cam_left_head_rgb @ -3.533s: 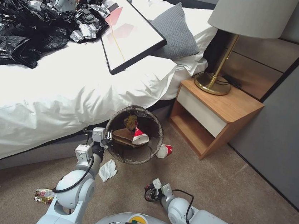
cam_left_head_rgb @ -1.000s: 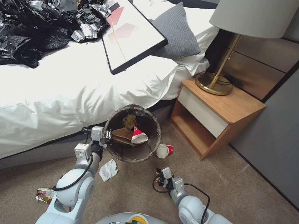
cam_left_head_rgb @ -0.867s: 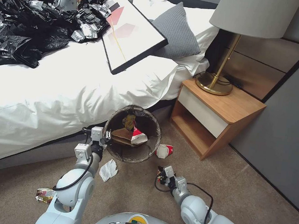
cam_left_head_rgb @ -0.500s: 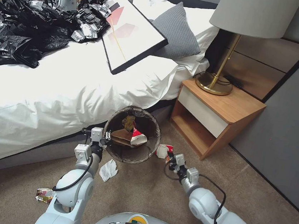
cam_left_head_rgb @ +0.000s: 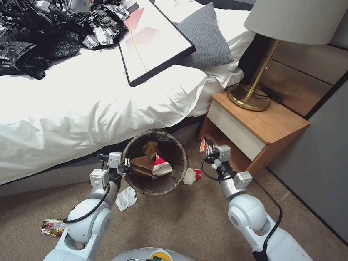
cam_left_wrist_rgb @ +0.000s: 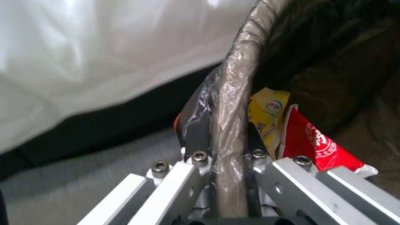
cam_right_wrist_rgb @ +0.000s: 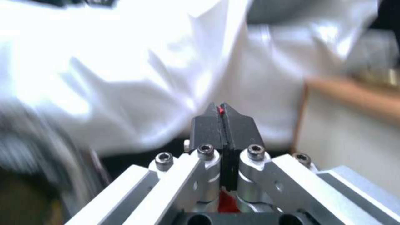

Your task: Pick up the trash bin, then pick up the garbage from the floor and place it into the trash bin.

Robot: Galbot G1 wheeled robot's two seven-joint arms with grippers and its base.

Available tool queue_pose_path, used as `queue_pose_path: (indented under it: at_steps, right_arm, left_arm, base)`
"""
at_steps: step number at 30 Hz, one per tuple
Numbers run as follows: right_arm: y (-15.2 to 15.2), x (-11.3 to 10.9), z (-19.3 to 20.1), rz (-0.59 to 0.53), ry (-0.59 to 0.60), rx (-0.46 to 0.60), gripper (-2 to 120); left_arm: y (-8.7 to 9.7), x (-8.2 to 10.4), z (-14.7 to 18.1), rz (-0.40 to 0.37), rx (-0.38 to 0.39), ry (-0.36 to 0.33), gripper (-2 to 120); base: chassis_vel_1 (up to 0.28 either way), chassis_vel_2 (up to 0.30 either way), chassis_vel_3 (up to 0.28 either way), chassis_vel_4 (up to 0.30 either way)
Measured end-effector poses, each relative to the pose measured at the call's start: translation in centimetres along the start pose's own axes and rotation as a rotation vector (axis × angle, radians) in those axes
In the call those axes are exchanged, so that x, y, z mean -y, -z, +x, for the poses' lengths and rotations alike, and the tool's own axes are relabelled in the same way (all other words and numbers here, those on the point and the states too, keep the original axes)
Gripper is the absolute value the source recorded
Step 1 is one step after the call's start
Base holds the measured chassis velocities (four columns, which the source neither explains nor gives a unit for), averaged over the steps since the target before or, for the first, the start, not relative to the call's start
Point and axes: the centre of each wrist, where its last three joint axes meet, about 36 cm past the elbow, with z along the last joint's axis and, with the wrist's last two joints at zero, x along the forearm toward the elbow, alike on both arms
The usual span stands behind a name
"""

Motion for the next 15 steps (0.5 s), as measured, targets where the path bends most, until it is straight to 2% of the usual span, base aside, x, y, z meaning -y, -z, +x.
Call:
queue_pose_path:
  at_steps: [2,3,6,10,15]
  right_arm:
    - [1.7,-0.4,-0.2,0.003,0.032,0.064,0]
    - [1.7,-0.4,-0.2,0.003,0.032,0.064,0]
    - [4.6,-2.2,0.4,-0.006,0.116,0.147,0]
    - [5.4,-4.0,1.1,-0.013,0.188,0.158,0]
    - [4.8,-6.1,1.9,-0.019,0.267,0.130,0]
  left_arm:
    - [0.1,0.2,0.2,0.007,-0.026,-0.007,0]
    - [0.1,0.2,0.2,0.007,-0.026,-0.007,0]
    - [0.1,0.4,0.5,0.006,-0.059,-0.017,0]
    - [0.1,0.5,0.6,0.006,-0.072,-0.022,0]
    - [0.2,0.7,0.8,0.009,-0.077,-0.025,0]
  base:
    - [0.000,0.000,0.000,0.000]
    - [0.000,0.000,0.000,0.000]
    - [0.000,0.000,0.000,0.000]
    - [0.000,0.000,0.000,0.000]
    - [0.000,0.000,0.000,0.000]
